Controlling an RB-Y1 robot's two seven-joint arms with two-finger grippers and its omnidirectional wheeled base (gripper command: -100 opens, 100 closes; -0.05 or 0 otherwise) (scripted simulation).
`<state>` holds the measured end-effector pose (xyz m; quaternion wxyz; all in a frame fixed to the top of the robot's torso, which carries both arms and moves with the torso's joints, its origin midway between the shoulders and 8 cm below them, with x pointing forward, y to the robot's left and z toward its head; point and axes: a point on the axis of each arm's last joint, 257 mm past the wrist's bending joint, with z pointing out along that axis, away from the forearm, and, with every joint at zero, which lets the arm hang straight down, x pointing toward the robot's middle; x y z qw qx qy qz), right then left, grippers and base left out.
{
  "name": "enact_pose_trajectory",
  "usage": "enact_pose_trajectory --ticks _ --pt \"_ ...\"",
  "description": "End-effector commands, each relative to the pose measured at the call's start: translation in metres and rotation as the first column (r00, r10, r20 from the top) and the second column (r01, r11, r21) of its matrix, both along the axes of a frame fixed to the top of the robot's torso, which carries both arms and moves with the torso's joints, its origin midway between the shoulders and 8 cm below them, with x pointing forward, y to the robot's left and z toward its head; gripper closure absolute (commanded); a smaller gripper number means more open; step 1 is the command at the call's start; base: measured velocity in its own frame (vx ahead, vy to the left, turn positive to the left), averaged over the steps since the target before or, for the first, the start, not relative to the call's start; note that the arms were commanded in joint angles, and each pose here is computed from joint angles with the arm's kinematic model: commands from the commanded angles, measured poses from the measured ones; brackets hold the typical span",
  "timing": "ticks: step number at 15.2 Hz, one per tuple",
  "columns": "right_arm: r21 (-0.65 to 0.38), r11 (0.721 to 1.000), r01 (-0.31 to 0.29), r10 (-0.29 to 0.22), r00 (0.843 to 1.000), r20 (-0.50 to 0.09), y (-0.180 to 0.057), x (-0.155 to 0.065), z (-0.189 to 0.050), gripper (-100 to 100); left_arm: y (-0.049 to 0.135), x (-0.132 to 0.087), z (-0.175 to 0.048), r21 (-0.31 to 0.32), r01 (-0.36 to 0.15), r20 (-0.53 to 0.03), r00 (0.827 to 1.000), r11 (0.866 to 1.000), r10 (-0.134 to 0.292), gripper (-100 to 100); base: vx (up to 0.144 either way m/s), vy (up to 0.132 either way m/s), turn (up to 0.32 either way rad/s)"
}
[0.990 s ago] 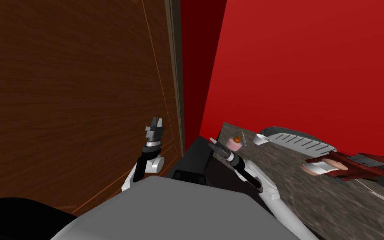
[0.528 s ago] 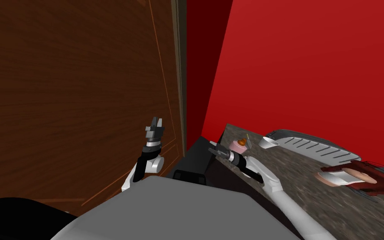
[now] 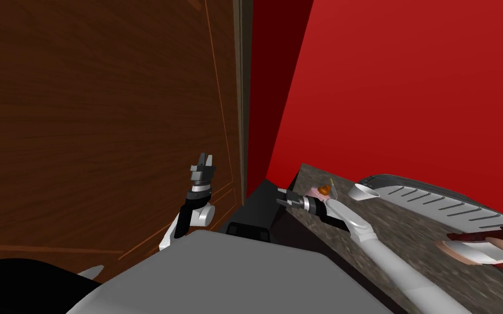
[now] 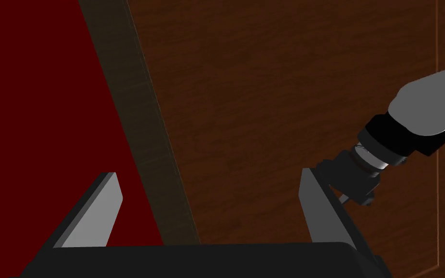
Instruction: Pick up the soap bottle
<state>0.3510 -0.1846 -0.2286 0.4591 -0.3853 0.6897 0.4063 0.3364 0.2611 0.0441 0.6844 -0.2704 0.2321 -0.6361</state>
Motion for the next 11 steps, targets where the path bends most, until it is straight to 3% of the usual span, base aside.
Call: enact_pose_trajectory --ticks 1,2,4,5,7,8,10,11 --pt "-0.045 0.999 -0.013 0.013 1.000 -0.003 -0.007 -0.001 -0.010 -100 0.000 0.000 0.000 0.000 0.000 0.000 1.000 1.000 0.000 0 0.012 0.011 0.045" --pt "-0.124 0.992 -0.035 0.033 0.999 -0.016 -0.025 0.000 -0.021 -100 0.000 0.000 0.000 0.000 0.000 0.000 1.000 1.000 0.000 0 0.013 0.018 0.088" --pt "-0.145 0.989 -0.039 0.038 0.999 -0.014 -0.027 0.000 -0.025 -100 0.000 0.000 0.000 0.000 0.000 0.000 1.000 1.000 0.000 0 0.012 0.015 0.071" --pt "-0.220 0.974 -0.058 0.053 0.998 -0.031 -0.047 0.001 -0.034 -100 0.000 0.000 0.000 0.000 0.000 0.000 1.000 1.000 0.000 0 0.011 0.015 0.074" --pt "-0.243 0.968 -0.063 0.057 0.998 -0.030 -0.049 0.000 -0.039 -100 0.000 0.000 0.000 0.000 0.000 0.000 1.000 1.000 0.000 0 0.012 0.013 0.077" --pt "-0.315 0.946 -0.079 0.067 0.997 -0.050 -0.072 0.002 -0.046 -100 0.000 0.000 0.000 0.000 0.000 0.000 1.000 1.000 0.000 0 0.012 0.017 0.103" --pt "-0.335 0.938 -0.083 0.070 0.996 -0.050 -0.074 0.001 -0.051 -100 0.000 0.000 0.000 0.000 0.000 0.000 1.000 1.000 0.000 0 0.013 0.013 0.069" --pt "-0.405 0.909 -0.097 0.074 0.995 -0.072 -0.098 0.002 -0.056 -100 0.000 0.000 0.000 0.000 0.000 0.000 1.000 1.000 0.000 0 0.014 0.016 0.103"
